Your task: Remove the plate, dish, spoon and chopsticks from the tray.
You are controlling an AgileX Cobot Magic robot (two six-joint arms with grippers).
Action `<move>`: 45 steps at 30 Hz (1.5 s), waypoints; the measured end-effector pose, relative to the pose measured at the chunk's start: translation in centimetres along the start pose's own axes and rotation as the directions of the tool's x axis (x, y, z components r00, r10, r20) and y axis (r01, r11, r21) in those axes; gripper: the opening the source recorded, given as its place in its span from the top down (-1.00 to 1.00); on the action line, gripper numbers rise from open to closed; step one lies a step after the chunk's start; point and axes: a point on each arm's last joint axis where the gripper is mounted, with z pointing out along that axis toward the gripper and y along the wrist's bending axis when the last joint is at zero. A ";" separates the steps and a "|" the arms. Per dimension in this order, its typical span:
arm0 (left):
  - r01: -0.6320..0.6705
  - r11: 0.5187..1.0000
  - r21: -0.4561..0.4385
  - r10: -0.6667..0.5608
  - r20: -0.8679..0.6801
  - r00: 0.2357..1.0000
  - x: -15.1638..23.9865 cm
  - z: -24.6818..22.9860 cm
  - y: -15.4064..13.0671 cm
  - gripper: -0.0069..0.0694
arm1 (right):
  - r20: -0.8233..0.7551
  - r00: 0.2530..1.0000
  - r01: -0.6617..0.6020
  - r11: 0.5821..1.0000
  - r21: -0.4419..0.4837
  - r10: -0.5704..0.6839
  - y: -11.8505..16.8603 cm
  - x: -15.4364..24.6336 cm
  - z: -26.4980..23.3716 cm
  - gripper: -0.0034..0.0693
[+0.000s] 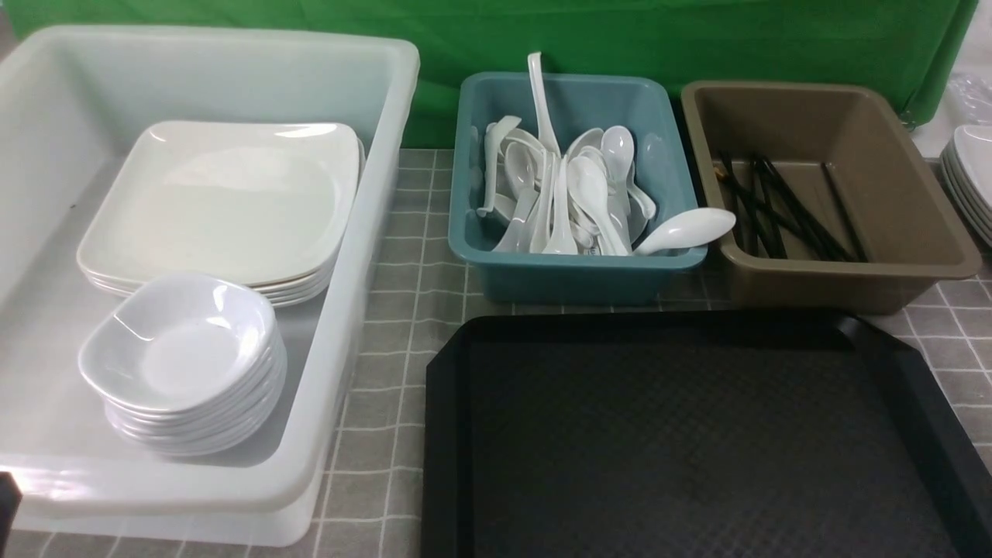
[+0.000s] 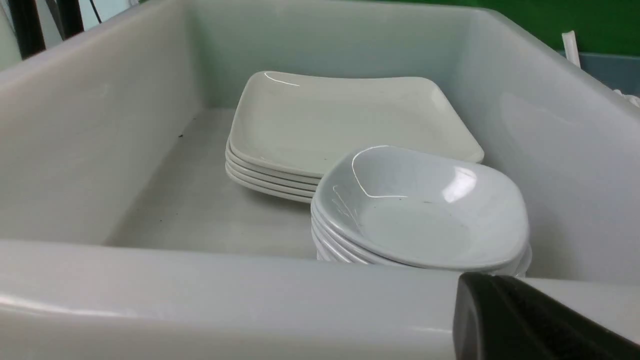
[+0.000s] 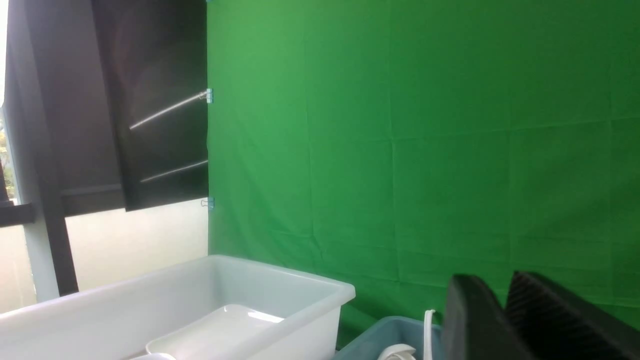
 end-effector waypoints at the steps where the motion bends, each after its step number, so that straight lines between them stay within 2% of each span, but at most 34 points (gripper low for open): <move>1: 0.000 1.000 0.000 0.000 0.001 1.000 0.0 0.0 0.0 0.82 | 0.000 1.000 0.000 1.000 0.000 0.000 0.0 0.0 0.0 0.48; 36: -0.011 1.000 -0.003 0.011 0.010 1.000 0.0 0.0 0.0 0.81 | 0.000 1.000 0.000 1.000 0.000 0.000 0.0 0.0 0.0 0.26; 45: -0.011 1.000 -0.003 0.011 0.010 1.000 0.0 0.0 0.0 0.81 | 0.000 1.000 0.000 1.000 0.000 0.000 0.0 0.0 0.0 0.26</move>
